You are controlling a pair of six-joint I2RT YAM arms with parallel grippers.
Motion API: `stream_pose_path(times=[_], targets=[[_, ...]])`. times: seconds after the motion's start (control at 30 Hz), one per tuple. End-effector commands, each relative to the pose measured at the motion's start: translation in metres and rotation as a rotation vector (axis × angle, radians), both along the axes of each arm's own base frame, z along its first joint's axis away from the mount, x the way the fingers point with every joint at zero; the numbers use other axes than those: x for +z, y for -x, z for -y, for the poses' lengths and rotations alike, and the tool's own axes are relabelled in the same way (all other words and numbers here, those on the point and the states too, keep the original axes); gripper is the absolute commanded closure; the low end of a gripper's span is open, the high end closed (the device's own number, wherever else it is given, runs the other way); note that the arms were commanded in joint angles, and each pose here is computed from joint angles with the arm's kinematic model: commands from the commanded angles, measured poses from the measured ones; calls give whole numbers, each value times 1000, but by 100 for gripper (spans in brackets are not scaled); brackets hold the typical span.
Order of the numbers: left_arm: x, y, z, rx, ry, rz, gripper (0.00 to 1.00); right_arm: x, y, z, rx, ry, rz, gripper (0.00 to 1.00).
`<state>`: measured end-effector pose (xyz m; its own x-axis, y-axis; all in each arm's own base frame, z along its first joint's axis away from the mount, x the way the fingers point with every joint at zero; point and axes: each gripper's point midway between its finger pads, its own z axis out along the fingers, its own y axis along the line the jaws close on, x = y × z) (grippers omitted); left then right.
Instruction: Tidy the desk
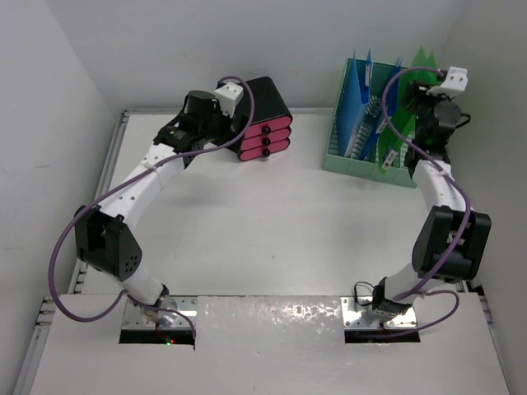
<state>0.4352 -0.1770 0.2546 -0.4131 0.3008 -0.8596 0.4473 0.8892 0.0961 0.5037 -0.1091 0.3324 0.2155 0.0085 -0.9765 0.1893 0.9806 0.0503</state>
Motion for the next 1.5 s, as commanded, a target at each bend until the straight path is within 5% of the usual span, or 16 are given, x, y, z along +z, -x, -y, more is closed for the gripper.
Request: stream_pose_path(times=[0.0, 0.2, 0.23, 0.3, 0.63, 0.9, 1.47], targets=[[13, -7, -2, -1, 15, 48, 0, -37, -14, 13, -49, -49, -196, 43], [10, -5, -8, 1, 8, 46, 0, -28, -20, 13, -44, -61, -173, 81], [9, -5, -10, 4, 8, 45, 0, -23, -20, 12, -41, -58, -163, 94], [10, -4, -10, -2, 7, 46, 1, -9, -18, 10, -33, -41, -131, 100], [11, -2, -7, -21, 13, 45, 0, 80, 20, -13, 32, 192, 340, 100], [8, -6, -7, -21, 4, 37, 0, 104, 21, -7, -19, 264, 474, 100], [-8, -4, -8, -34, -22, 11, 0, -14, 25, -14, 71, 136, 367, 100]])
